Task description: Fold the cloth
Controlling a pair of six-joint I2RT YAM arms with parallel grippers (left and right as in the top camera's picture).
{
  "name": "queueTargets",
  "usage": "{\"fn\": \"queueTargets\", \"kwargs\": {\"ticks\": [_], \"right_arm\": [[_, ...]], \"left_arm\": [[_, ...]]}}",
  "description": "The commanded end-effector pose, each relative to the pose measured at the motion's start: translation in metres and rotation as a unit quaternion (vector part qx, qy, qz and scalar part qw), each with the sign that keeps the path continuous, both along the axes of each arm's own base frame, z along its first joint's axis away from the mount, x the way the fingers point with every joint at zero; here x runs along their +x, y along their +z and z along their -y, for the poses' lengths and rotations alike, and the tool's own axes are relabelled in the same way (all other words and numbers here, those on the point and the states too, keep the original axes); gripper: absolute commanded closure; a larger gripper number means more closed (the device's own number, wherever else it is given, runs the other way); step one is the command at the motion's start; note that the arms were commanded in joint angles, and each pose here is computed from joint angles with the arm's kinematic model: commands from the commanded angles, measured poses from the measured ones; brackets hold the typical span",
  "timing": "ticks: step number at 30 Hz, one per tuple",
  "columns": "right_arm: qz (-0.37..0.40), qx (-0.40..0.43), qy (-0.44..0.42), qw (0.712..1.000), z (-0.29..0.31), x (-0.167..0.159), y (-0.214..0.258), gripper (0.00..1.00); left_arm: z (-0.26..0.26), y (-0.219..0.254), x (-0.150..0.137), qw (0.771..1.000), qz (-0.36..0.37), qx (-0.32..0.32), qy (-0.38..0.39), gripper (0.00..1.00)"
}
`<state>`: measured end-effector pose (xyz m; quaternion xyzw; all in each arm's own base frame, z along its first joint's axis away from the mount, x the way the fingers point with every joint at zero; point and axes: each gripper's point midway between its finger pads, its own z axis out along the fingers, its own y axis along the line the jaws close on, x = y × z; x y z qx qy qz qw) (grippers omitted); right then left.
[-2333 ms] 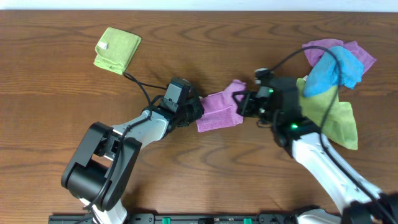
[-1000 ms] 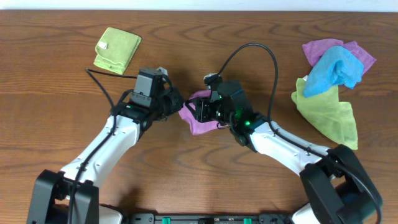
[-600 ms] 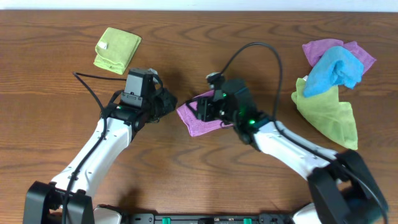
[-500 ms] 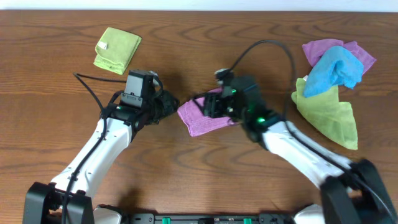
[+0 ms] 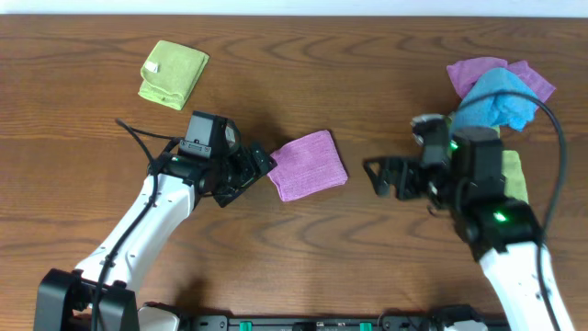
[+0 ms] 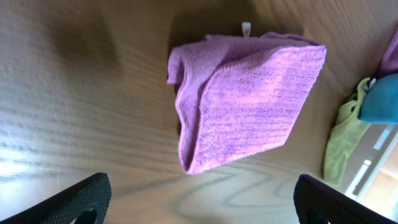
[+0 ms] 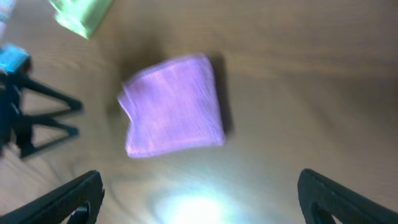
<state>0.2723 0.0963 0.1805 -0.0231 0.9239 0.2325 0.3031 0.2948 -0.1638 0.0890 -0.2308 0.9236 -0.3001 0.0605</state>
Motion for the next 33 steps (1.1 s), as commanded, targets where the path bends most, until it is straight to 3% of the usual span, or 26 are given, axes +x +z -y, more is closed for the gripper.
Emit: {"fn": "queueTargets", "kwargs": {"ticks": [1,13,22,27,29,33], "right_arm": [[0.003,-0.031,0.011,0.999,0.018,-0.019,0.0,0.01],[0.029,0.002,-0.036,0.999,0.035,-0.084,-0.02,0.02],[0.017,0.016,-0.057,0.998,0.035,-0.093,-0.022,0.01],[0.006,0.032,-0.075,0.997,0.035,-0.093,-0.022,0.01],[0.006,0.032,-0.076,0.997,0.035,-0.093,-0.022,0.01],[0.006,0.032,-0.076,0.997,0.035,-0.093,-0.022,0.01]], "left_arm": [[0.011,0.006,-0.004,1.0,-0.014,-0.018,0.009,0.05],[0.052,-0.029,-0.025,0.996,-0.083,-0.024,-0.016,0.05],[0.074,-0.057,-0.019,0.993,-0.112,-0.035,0.008,0.05],[0.086,-0.073,-0.014,0.991,-0.125,-0.046,0.026,0.0],[0.088,-0.078,-0.011,0.99,-0.13,-0.048,0.035,0.11],[0.085,-0.093,-0.007,0.989,-0.133,-0.03,0.06,0.43]]}}
